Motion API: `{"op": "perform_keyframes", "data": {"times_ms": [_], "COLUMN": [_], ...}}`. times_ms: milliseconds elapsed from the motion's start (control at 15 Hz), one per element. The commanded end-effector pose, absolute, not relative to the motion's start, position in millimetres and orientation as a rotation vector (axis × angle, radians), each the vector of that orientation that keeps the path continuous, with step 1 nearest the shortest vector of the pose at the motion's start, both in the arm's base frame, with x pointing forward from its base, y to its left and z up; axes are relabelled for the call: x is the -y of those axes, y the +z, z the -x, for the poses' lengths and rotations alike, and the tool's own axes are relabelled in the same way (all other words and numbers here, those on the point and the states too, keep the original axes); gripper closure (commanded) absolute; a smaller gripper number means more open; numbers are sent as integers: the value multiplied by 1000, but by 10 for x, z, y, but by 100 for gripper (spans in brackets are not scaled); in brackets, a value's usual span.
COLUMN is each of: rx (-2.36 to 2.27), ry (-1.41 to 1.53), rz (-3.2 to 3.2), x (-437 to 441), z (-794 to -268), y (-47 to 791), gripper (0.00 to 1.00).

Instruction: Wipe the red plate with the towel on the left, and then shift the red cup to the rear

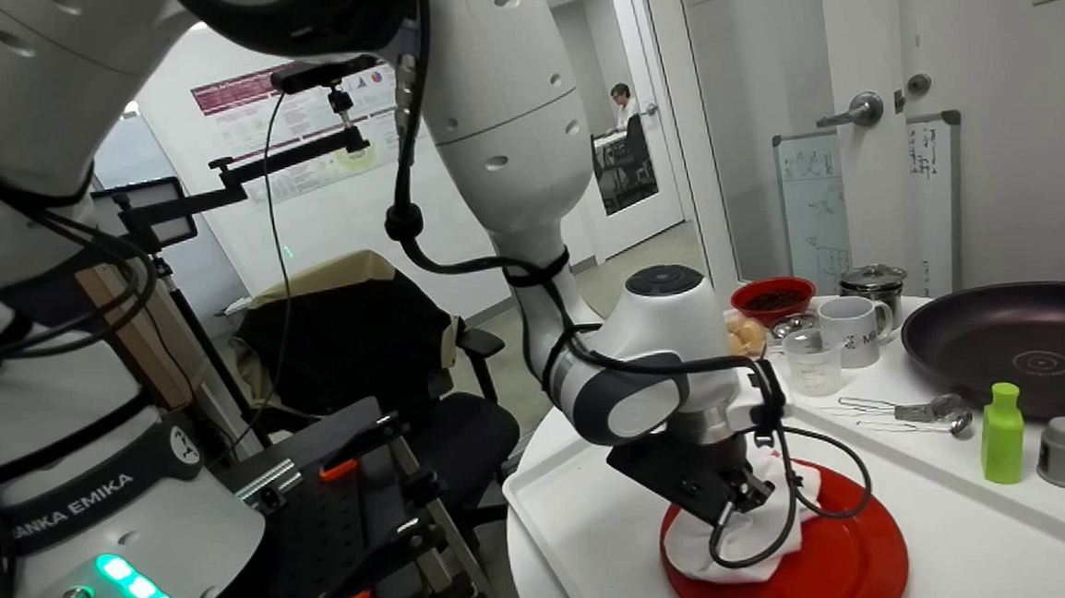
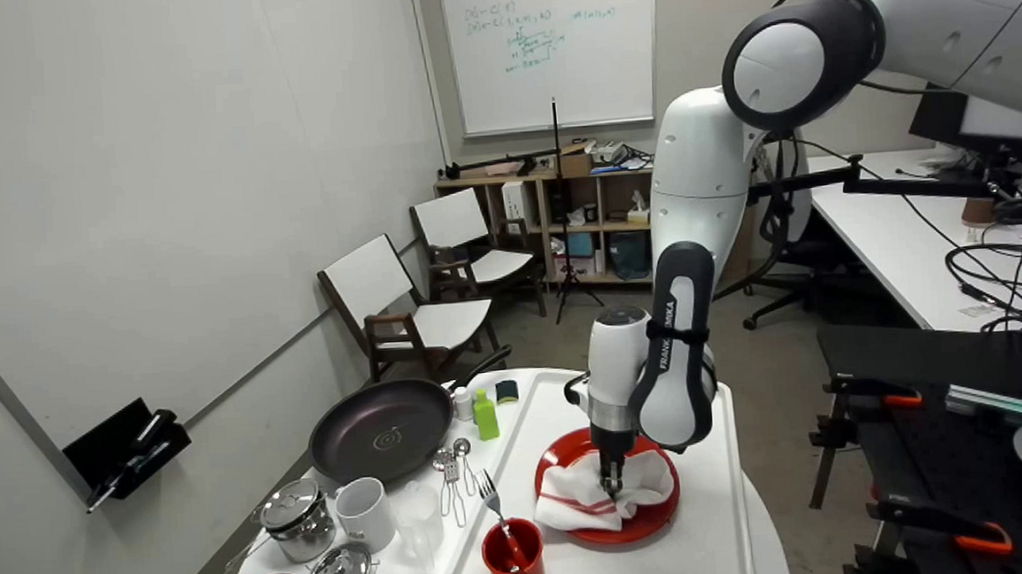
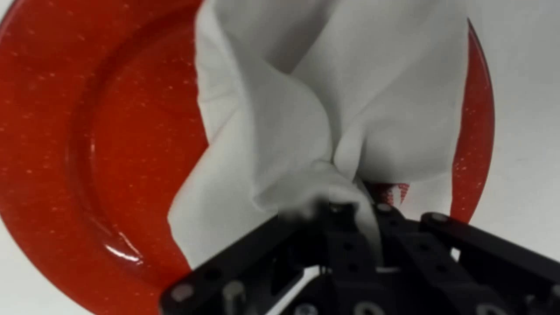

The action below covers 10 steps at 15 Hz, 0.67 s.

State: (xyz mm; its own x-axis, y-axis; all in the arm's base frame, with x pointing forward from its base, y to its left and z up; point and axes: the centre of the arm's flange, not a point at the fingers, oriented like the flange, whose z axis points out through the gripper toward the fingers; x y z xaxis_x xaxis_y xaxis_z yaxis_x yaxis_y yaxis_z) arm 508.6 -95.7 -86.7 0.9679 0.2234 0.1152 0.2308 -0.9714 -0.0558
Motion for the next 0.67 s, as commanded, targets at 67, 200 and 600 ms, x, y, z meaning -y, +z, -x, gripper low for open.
{"op": "perform_keyframes", "data": {"times_ms": [67, 200, 600], "rx": [505, 479, 178], "ry": [-184, -190, -278], "rz": [3028, 3030, 3066], "x": [542, 614, 1488], "z": [-4932, -4994, -5210], "y": [-875, -868, -684], "gripper": [99, 99, 99]}}
